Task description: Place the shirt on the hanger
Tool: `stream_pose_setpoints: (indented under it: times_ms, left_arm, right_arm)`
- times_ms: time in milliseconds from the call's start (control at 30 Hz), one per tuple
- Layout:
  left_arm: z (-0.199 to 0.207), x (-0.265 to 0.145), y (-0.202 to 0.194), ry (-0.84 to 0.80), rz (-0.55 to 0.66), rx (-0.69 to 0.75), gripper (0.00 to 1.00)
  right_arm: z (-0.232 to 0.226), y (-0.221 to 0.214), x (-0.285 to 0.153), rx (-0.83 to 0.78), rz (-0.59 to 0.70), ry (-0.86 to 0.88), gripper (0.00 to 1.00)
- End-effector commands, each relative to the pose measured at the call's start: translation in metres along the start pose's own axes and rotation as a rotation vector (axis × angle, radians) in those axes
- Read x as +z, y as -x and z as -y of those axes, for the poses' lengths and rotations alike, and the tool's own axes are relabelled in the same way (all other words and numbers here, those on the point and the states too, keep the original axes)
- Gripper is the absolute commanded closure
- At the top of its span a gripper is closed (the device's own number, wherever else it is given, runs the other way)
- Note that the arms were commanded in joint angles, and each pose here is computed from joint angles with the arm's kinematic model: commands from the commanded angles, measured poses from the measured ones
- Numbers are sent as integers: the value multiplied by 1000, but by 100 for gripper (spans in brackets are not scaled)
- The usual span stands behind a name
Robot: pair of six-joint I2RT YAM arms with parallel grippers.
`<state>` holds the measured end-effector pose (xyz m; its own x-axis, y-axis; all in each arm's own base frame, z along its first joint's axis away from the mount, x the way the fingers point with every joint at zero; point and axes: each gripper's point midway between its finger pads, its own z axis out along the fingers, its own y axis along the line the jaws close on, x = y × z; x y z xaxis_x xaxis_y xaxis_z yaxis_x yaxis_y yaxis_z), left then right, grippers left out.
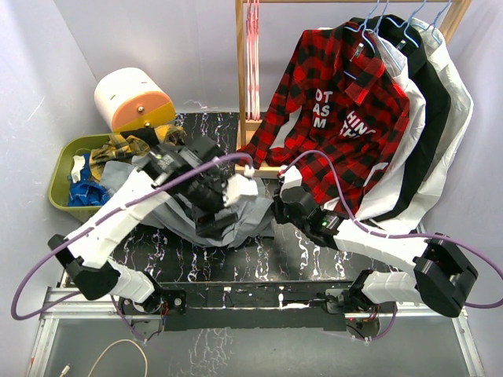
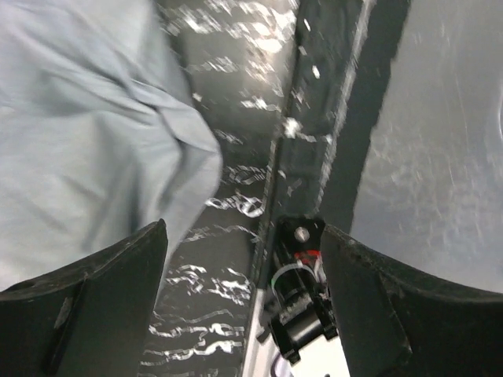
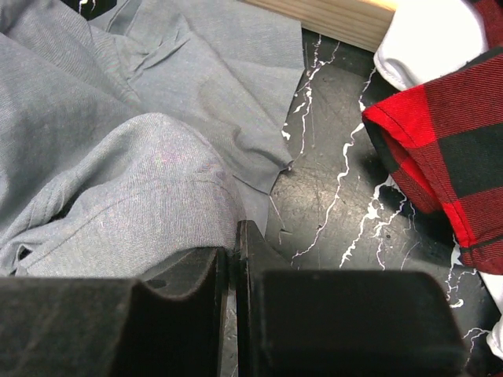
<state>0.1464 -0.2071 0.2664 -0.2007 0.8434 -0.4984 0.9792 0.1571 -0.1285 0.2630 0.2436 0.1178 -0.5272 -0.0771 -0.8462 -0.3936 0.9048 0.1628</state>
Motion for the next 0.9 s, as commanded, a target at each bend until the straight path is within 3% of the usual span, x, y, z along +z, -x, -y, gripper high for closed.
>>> stream_pose_setpoints:
  times_ms: [0,100,267,767,867]
  left_arm:
    - [26,31,-37,-103,-195,52,25]
    - [29,43,-47,-98,-230,95,26]
    - [10,62,-65,7,-256,184,19]
    - [-25,107,-80,149,-236,224,20]
    - [-31,113,-84,173,-243,238,25]
  right_arm:
    - [3,22,3,71,83,-22,92]
    - [5,26,3,98,98,-34,92]
    - [6,29,0,142,123,-34,92]
    - [8,32,-15,184,146,-20,92]
    - [8,29,-18,195,146,-15,92]
